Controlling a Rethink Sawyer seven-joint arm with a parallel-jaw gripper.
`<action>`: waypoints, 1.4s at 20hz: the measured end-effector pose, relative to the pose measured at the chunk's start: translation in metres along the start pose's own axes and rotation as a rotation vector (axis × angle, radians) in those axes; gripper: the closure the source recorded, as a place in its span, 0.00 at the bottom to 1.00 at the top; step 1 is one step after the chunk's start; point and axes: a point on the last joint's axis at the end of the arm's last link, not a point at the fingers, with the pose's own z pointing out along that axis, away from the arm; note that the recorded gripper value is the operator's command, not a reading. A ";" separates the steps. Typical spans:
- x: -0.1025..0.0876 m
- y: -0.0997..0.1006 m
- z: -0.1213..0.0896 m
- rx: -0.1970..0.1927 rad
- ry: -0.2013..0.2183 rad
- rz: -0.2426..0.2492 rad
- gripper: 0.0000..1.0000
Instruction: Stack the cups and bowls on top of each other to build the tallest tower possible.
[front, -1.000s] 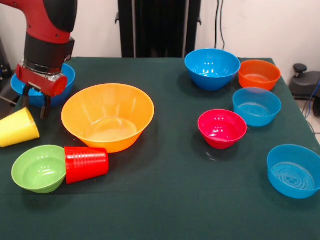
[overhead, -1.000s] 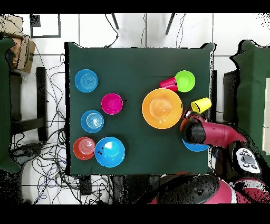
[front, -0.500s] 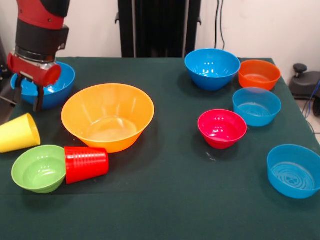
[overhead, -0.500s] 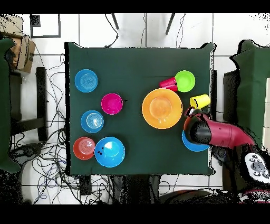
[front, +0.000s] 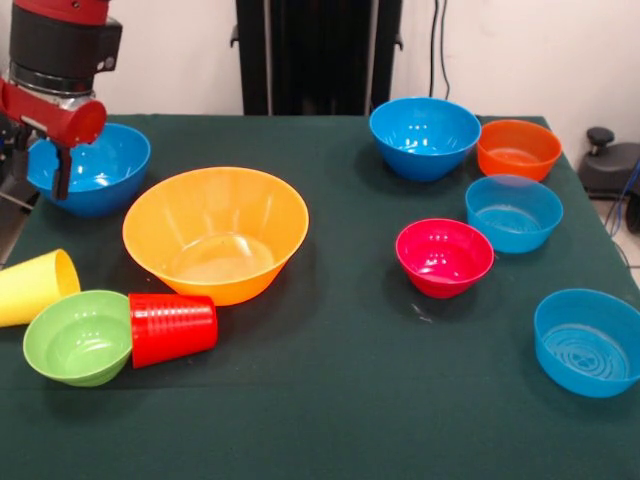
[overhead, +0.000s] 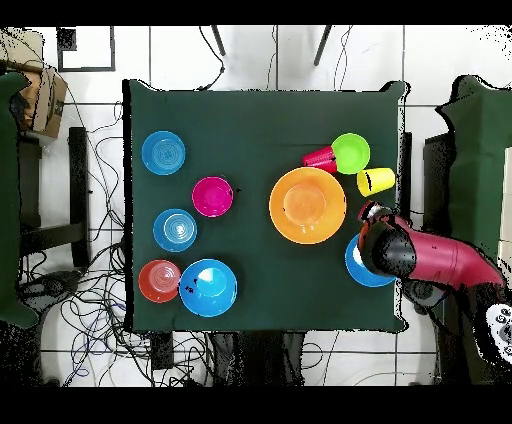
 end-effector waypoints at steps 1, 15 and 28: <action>-0.001 0.000 -0.001 -0.001 -0.001 0.001 0.00; -0.003 0.006 -0.002 -0.012 -0.004 -0.003 0.00; -0.002 0.026 -0.002 -0.010 0.127 -0.010 0.00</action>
